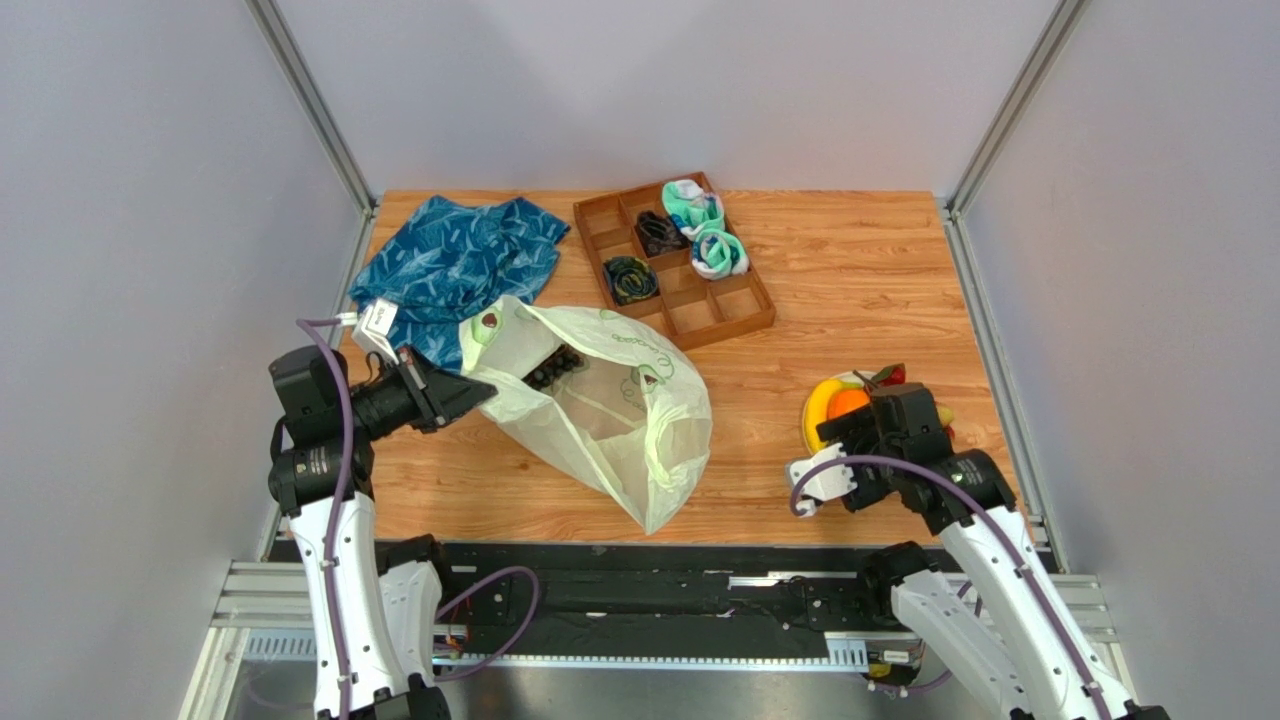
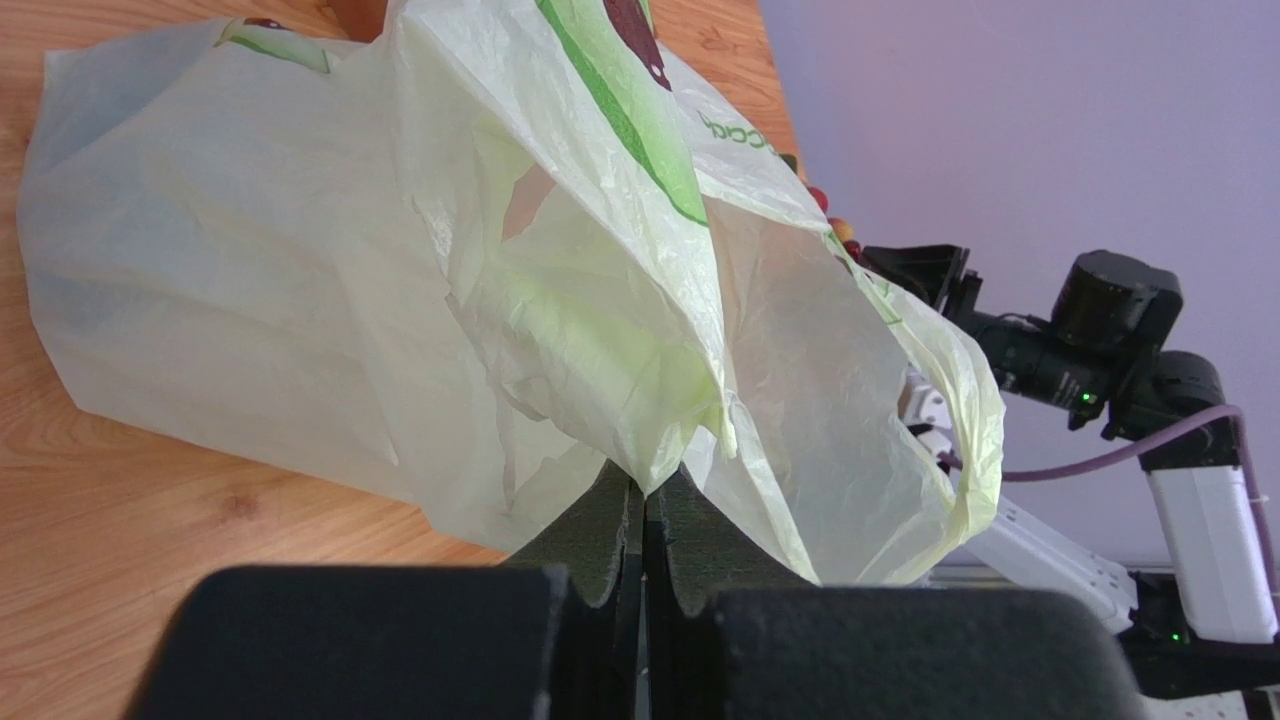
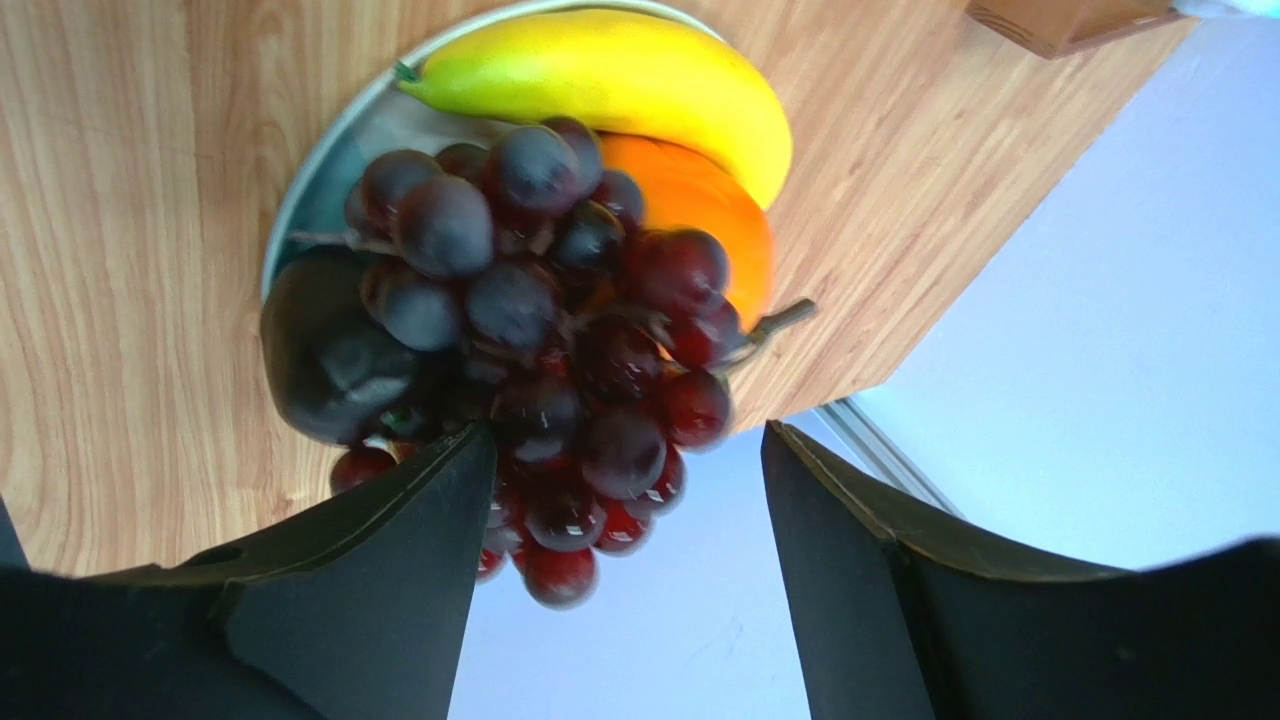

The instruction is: Take the fake fruits out of the plastic bag

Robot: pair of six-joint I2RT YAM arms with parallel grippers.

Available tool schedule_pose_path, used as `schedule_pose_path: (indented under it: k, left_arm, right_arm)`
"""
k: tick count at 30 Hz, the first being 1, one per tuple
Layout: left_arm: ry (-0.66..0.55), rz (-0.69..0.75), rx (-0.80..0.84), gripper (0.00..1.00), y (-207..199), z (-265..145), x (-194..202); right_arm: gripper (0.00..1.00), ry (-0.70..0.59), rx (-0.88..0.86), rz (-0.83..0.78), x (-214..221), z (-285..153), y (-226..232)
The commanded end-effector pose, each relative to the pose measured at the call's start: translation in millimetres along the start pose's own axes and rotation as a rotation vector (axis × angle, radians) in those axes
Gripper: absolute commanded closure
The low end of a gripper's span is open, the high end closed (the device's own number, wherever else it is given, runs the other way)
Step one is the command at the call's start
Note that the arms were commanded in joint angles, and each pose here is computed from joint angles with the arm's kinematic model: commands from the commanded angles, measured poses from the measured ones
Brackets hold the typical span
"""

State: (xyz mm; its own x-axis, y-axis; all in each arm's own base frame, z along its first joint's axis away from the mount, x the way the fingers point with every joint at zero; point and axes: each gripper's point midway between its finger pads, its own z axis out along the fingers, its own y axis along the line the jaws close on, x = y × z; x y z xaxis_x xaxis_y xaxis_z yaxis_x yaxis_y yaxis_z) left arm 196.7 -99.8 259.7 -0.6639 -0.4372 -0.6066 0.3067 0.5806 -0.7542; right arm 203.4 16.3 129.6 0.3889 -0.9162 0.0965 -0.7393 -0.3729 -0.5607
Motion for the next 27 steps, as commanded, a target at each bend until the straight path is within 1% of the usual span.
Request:
schedule_pose_path:
  k: [1,4,5,7,8,9,12,13,15,16,17,18,19,20,21,22,23,24,25,26,27]
  left_arm:
    - [-0.013,0.046,0.011,1.00,-8,-4,-3]
    - [-0.013,0.049,0.014,1.00,-8,-4,-3]
    - [-0.013,0.047,0.014,1.00,-8,-4,-3]
    - [-0.010,0.045,0.018,1.00,-9,-4,-2]
    - [-0.011,0.046,0.018,1.00,-9,-4,-2]
    - [-0.010,0.043,0.019,1.00,-9,-4,-1]
    - [-0.009,0.036,0.013,1.00,-7,-4,-2]
    - [-0.008,0.036,0.015,1.00,-7,-3,-2]
    - [-0.009,0.037,0.016,1.00,-9,-4,-3]
    - [-0.006,0.040,0.019,1.00,-10,-4,-3]
    - [-0.004,0.038,0.019,1.00,-10,-5,-3]
    - [-0.002,0.042,0.019,1.00,-12,-5,-3]
    - [0.000,0.044,0.018,1.00,-12,-5,-3]
    - [0.008,0.029,0.016,1.00,-11,-5,-2]
    - [0.010,0.028,0.014,1.00,-13,-6,-3]
    - [0.018,0.027,0.017,1.00,-14,-7,-3]
    - [0.031,0.010,0.017,1.00,-16,-8,1]
    - [0.035,0.015,0.024,1.00,-21,-10,1]
    - [0.050,0.005,0.019,1.00,-22,-12,6]
    - [0.059,0.001,0.017,1.00,-23,-13,8]
    - [0.065,0.009,0.024,1.00,-29,-15,7]
  right_arm:
    - [0.27,-0.072,-0.013,0.033,-9,-34,-16]
    - [0.26,-0.097,-0.057,0.044,-13,-40,-15]
    - [0.26,-0.105,-0.031,0.044,-13,-48,-24]
    - [0.25,-0.181,-0.011,0.043,-26,-57,-34]
    - [0.24,-0.214,0.045,0.044,-30,-72,-53]
    - [0.22,-0.291,0.071,0.047,-43,-78,-62]
    - [0.17,-0.373,0.125,0.095,-56,-88,-91]
    - [0.17,-0.377,0.134,0.146,-56,-87,-99]
    - [0.18,-0.384,0.124,0.182,-57,-83,-111]
    - [0.18,-0.402,0.134,0.194,-60,-85,-118]
    - [0.18,-0.433,0.134,0.249,-66,-87,-125]
    - [0.18,-0.499,0.146,0.252,-81,-94,-134]
    - [0.19,-0.541,0.215,0.259,-90,-111,-157]
    - [0.19,-0.585,0.188,0.350,-105,-113,-165]
    - [0.20,-0.648,0.183,0.318,-134,-124,-172]
    - [0.21,-0.720,0.247,0.337,-151,-150,-198]
    - [0.24,-0.783,0.214,0.410,-169,-160,-204]
    - [0.26,-0.855,0.144,0.406,-203,-163,-209]
    - [0.28,-0.930,0.177,0.424,-217,-187,-229]
    - [0.33,-0.977,0.154,0.442,-232,-194,-236]
    - [0.35,-1.018,0.042,0.499,-262,-185,-236]
